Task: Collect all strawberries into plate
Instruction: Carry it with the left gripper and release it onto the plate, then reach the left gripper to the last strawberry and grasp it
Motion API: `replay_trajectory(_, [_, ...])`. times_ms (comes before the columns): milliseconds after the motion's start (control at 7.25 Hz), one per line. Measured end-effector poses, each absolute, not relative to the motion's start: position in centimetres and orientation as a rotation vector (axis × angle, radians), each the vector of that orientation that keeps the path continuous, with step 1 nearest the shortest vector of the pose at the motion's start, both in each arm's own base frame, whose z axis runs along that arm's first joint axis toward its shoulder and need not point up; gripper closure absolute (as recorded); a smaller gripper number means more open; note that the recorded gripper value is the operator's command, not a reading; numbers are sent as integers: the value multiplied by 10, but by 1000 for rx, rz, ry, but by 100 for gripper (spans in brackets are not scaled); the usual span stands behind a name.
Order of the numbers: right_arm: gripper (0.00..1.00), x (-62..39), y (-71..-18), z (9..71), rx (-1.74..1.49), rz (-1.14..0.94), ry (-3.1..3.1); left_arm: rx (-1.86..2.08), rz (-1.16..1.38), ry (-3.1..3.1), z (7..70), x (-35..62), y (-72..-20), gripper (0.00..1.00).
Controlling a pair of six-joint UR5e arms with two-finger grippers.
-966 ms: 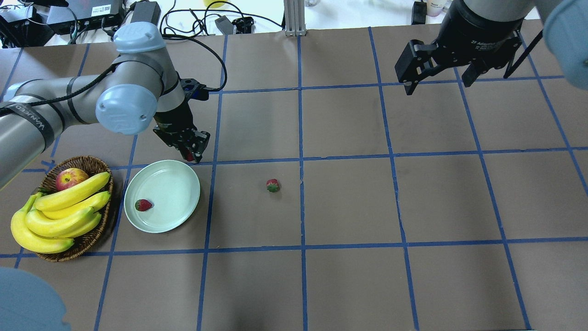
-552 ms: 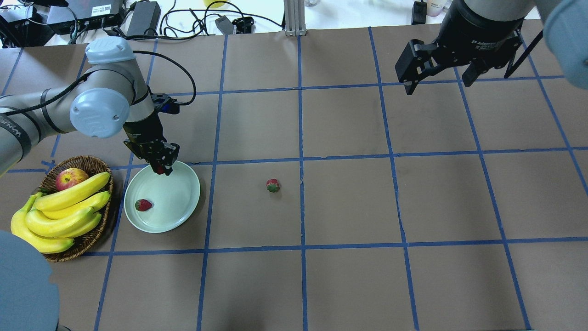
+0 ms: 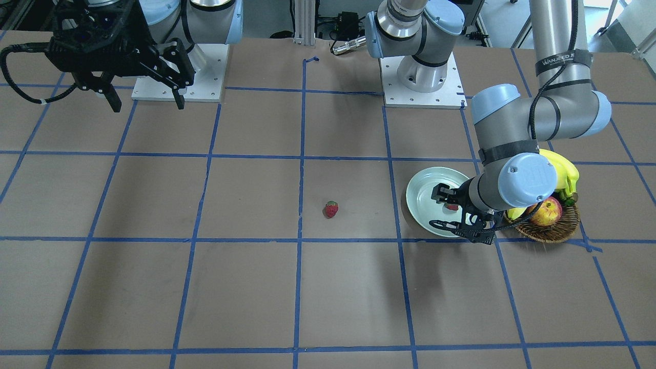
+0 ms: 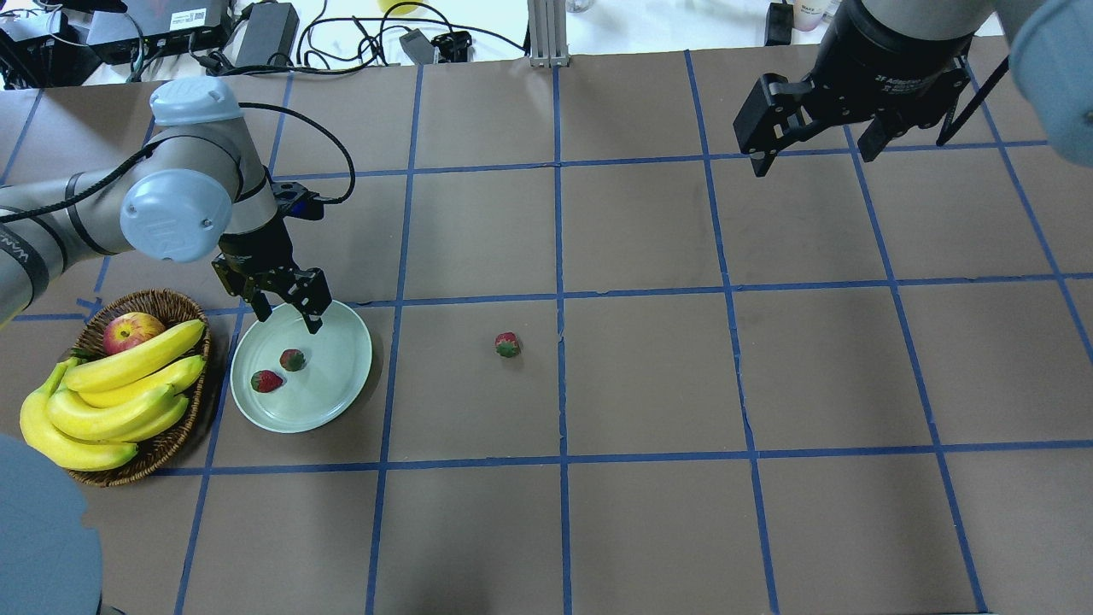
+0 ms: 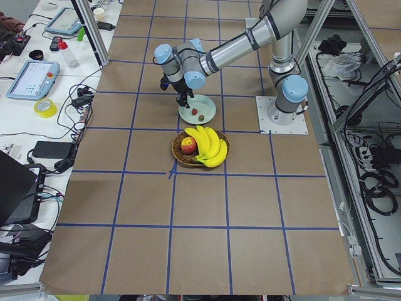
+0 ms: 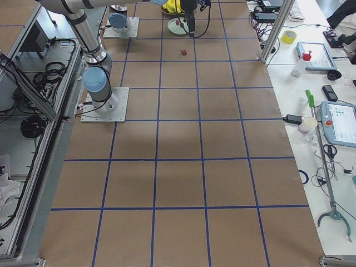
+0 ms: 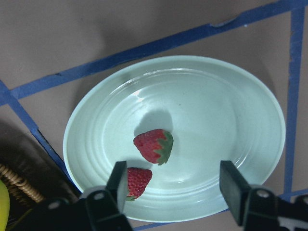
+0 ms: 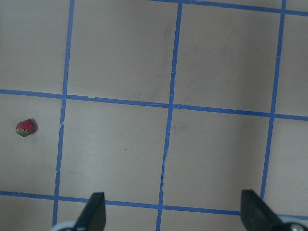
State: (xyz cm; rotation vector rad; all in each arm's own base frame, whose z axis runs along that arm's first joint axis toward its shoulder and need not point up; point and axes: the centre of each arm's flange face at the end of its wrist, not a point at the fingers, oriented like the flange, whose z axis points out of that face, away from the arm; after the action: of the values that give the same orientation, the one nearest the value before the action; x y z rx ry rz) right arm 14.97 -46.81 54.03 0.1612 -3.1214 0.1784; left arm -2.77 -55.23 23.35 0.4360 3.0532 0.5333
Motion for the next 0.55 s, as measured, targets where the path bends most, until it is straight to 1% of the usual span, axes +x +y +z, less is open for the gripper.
replay_trajectory(276, [0, 150, -468, 540, 162, 178, -3121, 349, 466, 3094, 247, -52, -554, 0])
replay_trajectory(552, [0, 150, -468, 540, 162, 177, -3122, 82, 378, 3197, 257, -115, -554, 0])
